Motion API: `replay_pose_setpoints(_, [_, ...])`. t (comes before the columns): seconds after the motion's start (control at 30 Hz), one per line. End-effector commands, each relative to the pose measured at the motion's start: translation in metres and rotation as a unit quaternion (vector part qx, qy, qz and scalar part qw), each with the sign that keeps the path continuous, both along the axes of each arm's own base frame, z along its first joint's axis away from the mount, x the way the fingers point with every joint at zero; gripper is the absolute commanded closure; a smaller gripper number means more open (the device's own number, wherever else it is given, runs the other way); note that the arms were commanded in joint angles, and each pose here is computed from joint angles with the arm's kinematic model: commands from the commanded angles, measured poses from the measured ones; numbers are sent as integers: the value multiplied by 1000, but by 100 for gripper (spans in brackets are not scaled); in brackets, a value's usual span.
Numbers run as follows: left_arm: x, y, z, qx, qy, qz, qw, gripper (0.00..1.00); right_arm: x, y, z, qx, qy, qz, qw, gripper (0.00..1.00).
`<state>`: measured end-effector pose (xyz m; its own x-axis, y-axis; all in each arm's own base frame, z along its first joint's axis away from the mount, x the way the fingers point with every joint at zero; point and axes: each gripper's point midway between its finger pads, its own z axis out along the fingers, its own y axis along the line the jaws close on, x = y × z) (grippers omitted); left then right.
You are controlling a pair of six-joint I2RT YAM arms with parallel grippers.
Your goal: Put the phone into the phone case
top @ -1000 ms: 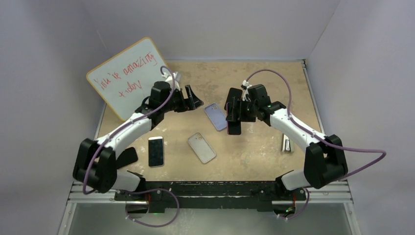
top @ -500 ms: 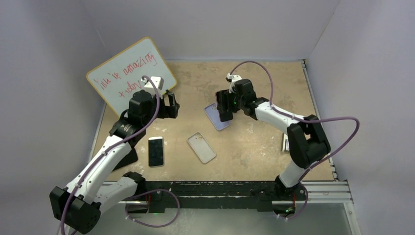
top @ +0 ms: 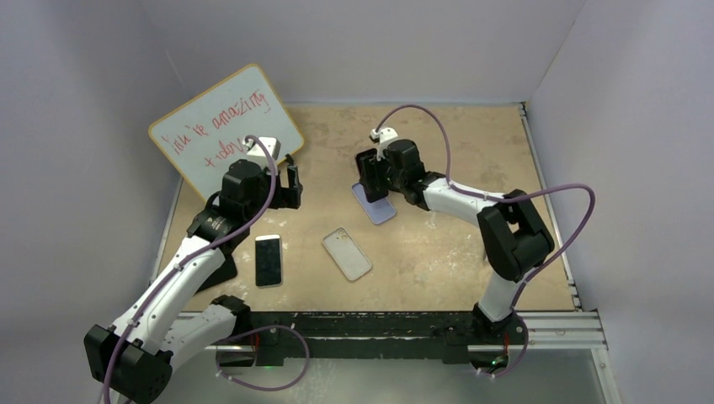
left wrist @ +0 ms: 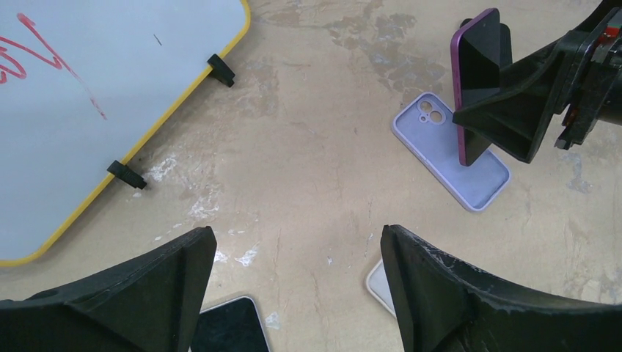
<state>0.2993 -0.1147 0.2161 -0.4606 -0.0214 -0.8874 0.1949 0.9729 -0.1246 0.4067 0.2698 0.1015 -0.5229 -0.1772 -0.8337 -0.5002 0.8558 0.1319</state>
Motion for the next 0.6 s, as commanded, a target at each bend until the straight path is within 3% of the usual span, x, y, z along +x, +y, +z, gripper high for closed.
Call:
replay_pose_setpoints(0.0, [1,4,6,9,-15,4,1000,13,14,9,19,11,-56,-3,998,66])
replay_pose_setpoints(0.57, [2,0,3,1,-9,1,1000,13,-32,-5,-36,-36,-5,-15,999,66])
